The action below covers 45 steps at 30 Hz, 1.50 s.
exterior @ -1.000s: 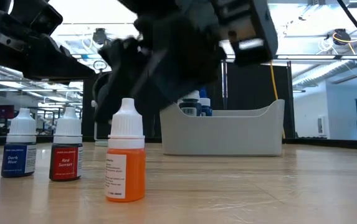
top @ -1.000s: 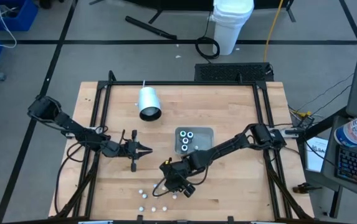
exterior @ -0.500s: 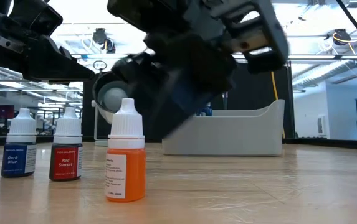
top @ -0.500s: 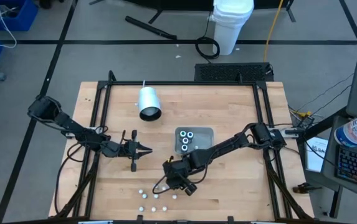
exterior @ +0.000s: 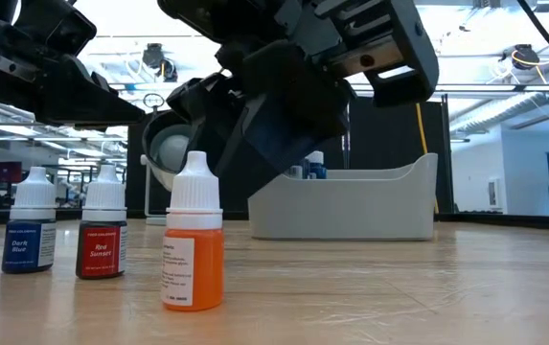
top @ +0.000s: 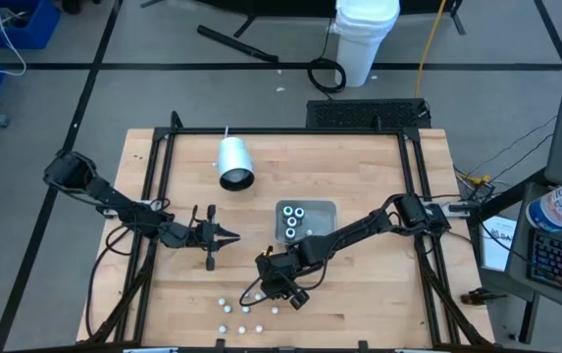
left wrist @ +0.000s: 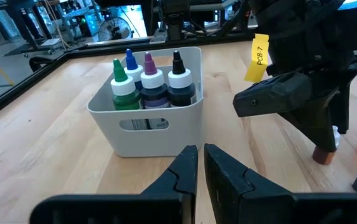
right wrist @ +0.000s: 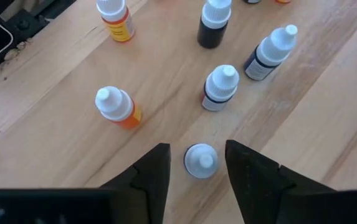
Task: Pick & Place food coloring
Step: Put the right small red food coloring bottle into the white bin
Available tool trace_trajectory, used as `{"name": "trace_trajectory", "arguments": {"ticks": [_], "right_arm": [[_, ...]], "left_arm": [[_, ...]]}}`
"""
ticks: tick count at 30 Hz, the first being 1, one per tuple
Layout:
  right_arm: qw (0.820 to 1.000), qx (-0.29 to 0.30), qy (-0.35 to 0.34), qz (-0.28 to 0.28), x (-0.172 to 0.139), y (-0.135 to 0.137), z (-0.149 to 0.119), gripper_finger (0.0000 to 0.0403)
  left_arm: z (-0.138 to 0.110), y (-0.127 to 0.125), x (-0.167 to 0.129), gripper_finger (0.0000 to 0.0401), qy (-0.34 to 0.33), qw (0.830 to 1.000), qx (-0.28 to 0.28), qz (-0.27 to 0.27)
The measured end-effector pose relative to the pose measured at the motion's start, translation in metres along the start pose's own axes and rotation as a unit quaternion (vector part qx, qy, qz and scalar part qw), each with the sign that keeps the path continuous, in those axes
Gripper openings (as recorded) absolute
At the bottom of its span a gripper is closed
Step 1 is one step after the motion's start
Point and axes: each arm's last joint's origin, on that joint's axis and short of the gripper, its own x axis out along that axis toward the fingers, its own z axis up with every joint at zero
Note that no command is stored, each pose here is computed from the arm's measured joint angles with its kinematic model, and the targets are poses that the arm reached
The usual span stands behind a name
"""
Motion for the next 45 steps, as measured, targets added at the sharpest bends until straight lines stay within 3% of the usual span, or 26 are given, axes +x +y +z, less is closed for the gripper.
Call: {"name": "trace_trajectory", "arguments": {"ticks": [11,21,29,33,38,41,45], "right_arm": [[1.0,0.0,-0.001,0.0,0.0,0.0,0.0,0.0105],[1.0,0.002,-0.004,0.0,0.001,0.001,0.001,0.0044],[1.0,-0.001,-0.009,-0.002,-0.006,0.002,0.005,0.0058],[1.0,-0.004,-0.028,-0.008,-0.035,0.005,0.017,0.0052],[0.997,-0.014,-0.065,-0.031,-0.097,0.017,0.038,0.0048],[0.992,-0.012,-0.081,-0.095,-0.14,0.028,0.048,0.0049],[0.978,0.029,-0.047,-0.202,-0.185,0.038,0.044,0.0049]], "left_arm": [[-0.001,0.0,0.0,0.0037,0.002,1.0,0.0,0.0],[0.0,0.0,0.0,0.0037,0.002,1.0,-0.001,0.0],[0.0,0.0,0.0,0.0037,0.002,1.0,-0.002,0.0],[-0.001,0.0,0.0,0.0037,0.003,1.0,-0.002,0.0],[-0.001,0.0,0.0,0.0037,0.005,1.0,-0.001,0.0],[-0.001,0.0,0.0,0.0037,0.005,1.0,0.0,0.0],[-0.001,0.0,0.0,0.0037,0.005,1.0,0.0,0.0]]}}
